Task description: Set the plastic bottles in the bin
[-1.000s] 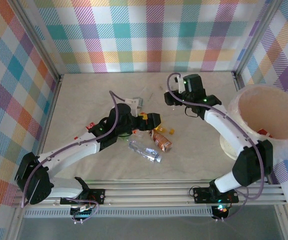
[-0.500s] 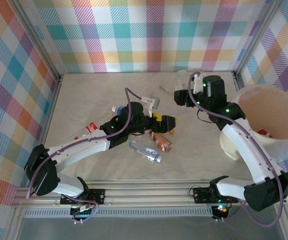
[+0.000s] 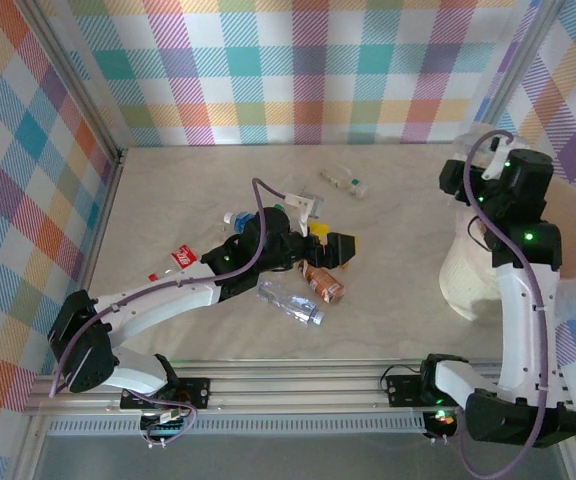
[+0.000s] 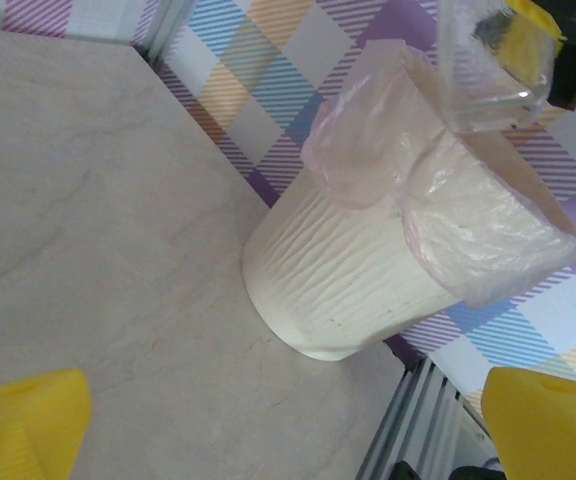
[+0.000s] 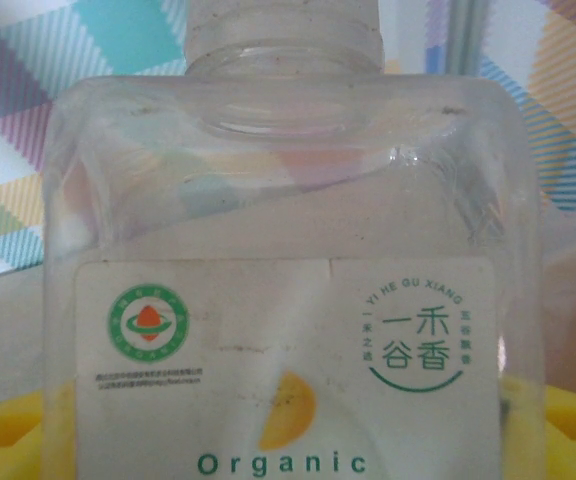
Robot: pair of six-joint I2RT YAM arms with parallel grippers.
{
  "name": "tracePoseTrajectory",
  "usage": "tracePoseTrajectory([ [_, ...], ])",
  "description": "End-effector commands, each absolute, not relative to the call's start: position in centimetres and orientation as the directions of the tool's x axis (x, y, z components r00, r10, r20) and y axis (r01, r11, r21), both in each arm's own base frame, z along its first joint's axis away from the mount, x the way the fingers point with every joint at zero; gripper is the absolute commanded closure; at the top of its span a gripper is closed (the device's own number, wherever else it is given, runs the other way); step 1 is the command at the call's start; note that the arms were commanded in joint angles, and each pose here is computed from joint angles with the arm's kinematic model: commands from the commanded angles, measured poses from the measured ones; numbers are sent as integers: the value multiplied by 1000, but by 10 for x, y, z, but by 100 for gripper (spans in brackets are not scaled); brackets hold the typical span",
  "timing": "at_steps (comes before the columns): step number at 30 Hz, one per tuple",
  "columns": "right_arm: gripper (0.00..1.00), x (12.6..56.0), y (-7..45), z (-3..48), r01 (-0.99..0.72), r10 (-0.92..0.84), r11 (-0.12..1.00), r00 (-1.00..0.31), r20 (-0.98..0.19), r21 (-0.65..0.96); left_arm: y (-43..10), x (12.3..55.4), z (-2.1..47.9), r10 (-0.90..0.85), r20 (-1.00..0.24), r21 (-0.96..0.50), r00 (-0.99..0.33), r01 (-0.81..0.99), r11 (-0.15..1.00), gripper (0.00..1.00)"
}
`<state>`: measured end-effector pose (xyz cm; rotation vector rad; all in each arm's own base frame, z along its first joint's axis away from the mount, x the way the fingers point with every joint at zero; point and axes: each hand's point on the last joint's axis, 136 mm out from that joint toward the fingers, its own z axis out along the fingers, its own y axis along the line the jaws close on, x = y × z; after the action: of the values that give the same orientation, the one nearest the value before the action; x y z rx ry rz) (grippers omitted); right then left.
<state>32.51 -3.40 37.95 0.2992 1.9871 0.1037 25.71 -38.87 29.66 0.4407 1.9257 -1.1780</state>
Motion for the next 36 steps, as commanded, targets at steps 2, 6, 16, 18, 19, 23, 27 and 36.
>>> tracePoseTrajectory([
  [2, 30, 314, -62, 389, 235, 317, 942, -389, -865, 240, -384, 259, 305, -193, -783, -596, -591, 626, 502, 0],
  [6, 30, 308, -96, 382, 333, 387, 906, -400, -831, 262, -387, 260, 289, -196, -747, -632, -635, 586, 507, 0],
  [16, 28, 291, -161, 327, 574, 483, 810, -536, -692, 121, -384, 261, 283, -197, -737, -637, -647, 564, 526, 0],
  [18, 28, 290, -168, 316, 597, 491, 798, -556, -671, 89, -383, 263, 280, -211, -732, -643, -648, 554, 528, 0],
  [19, 27, 289, -171, 311, 608, 493, 791, -564, -663, 71, -383, 264, 279, -219, -730, -646, -648, 549, 530, 0],
  [23, 27, 283, -184, 297, 647, 495, 763, -581, -646, 2, -381, 266, 280, -238, -724, -655, -648, 536, 532, 0],
  [27, 26, 275, -198, 286, 688, 504, 723, -584, -636, -59, -375, 268, 281, -243, -738, -637, -630, 532, 558, 0],
  [36, 13, 265, -217, 272, 761, 531, 639, -541, -652, -112, -364, 271, 274, -247, -746, -618, -619, 505, 602, 0],
])
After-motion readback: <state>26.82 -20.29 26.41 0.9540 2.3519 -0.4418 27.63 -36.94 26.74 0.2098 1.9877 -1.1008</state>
